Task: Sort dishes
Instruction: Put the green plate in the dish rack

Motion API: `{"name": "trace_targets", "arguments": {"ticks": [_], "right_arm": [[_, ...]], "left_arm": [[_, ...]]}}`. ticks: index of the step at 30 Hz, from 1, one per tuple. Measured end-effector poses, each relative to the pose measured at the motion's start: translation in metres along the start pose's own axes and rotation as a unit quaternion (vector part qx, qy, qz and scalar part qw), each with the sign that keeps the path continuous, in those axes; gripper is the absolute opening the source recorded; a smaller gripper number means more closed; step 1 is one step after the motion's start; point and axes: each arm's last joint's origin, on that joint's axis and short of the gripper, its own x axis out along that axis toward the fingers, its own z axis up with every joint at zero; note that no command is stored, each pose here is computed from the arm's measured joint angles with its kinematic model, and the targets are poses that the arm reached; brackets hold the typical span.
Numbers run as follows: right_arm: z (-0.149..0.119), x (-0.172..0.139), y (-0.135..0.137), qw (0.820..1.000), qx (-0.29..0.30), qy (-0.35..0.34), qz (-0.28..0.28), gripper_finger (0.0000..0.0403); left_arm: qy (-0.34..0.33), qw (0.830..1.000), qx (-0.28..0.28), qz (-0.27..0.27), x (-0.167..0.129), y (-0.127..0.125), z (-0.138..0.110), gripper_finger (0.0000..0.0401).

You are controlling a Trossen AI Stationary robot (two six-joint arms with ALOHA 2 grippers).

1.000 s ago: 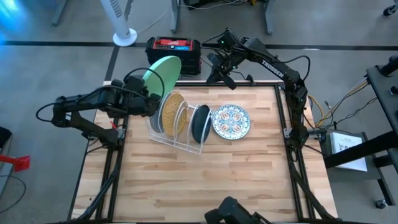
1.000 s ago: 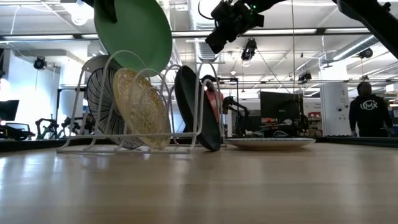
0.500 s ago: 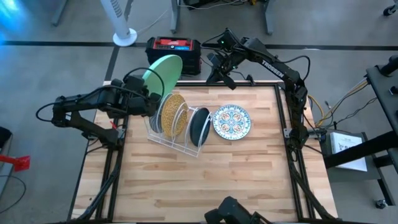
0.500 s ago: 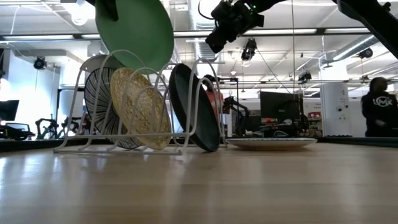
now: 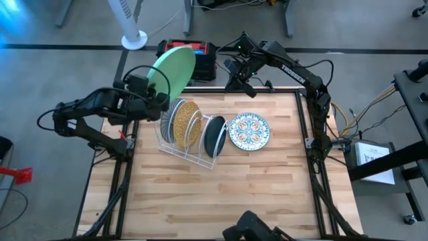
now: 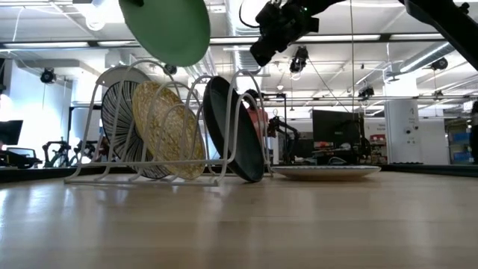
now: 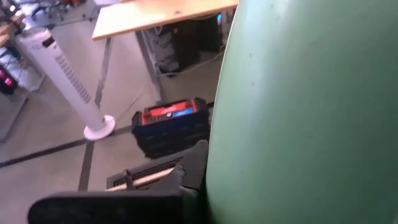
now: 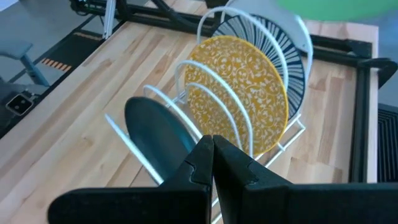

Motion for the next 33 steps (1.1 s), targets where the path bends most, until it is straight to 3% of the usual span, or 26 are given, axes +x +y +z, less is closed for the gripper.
{"name": "trace_targets", "arguments": {"ticks": [8, 16, 21, 27, 33], "right_arm": [[-0.011, -0.003, 0.003, 1.0, -0.006, 0.019, 0.02, 0.0], [-0.035, -0.001, 0.0, 0.995, 0.072, 0.054, 0.034, 0.0], [-0.057, 0.01, -0.005, 0.978, 0.152, 0.141, -0.012, 0.0], [-0.089, 0.019, -0.004, 0.956, 0.22, 0.187, -0.056, 0.0], [-0.119, 0.004, 0.011, 0.909, 0.273, 0.219, -0.226, 0.0]], "left_arm": [[-0.038, 0.998, 0.02, -0.044, -0.023, -0.008, 0.002, 0.0044], [-0.067, 0.995, 0.062, -0.047, -0.031, -0.009, -0.002, 0.0044], [-0.082, 0.991, 0.098, -0.034, -0.031, -0.009, -0.001, 0.0043], [-0.096, 0.987, 0.124, -0.019, -0.031, -0.005, 0.0, 0.0043], [-0.095, 0.986, 0.137, -0.018, -0.031, -0.005, 0.0, 0.0043]]}}
